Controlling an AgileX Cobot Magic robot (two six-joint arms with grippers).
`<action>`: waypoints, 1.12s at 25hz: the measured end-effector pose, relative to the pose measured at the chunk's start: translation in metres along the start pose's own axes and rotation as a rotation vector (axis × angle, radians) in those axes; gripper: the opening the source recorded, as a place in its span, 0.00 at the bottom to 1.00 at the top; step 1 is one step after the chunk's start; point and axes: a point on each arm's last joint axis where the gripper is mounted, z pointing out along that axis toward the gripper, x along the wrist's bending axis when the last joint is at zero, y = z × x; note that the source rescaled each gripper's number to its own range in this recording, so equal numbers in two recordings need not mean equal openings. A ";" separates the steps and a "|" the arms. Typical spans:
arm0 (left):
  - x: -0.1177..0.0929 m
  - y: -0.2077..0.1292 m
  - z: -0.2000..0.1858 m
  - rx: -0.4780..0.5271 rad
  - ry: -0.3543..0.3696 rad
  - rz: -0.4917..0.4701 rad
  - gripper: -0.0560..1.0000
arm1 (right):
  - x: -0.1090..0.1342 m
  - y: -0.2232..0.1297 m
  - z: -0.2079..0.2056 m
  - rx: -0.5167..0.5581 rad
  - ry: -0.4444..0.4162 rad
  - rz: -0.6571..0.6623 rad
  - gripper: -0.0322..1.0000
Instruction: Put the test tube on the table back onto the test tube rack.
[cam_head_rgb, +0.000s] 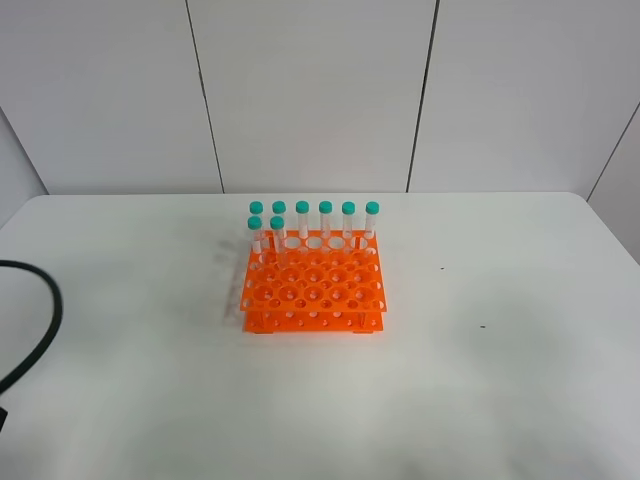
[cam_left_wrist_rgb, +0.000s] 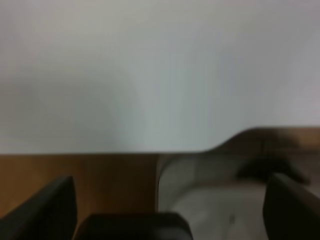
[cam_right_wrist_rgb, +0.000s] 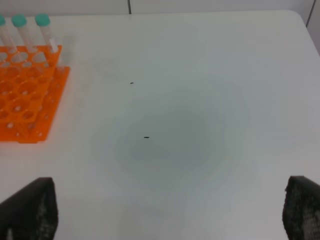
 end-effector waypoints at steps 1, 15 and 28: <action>0.000 -0.007 -0.004 -0.047 -0.001 0.001 0.92 | 0.000 0.000 0.000 0.000 0.000 0.000 1.00; 0.000 -0.060 -0.052 -0.543 -0.002 0.017 0.92 | 0.000 0.000 0.000 0.000 0.000 0.000 1.00; 0.000 -0.069 -0.057 -0.605 -0.042 0.057 0.92 | 0.000 0.000 0.000 0.000 0.000 0.000 1.00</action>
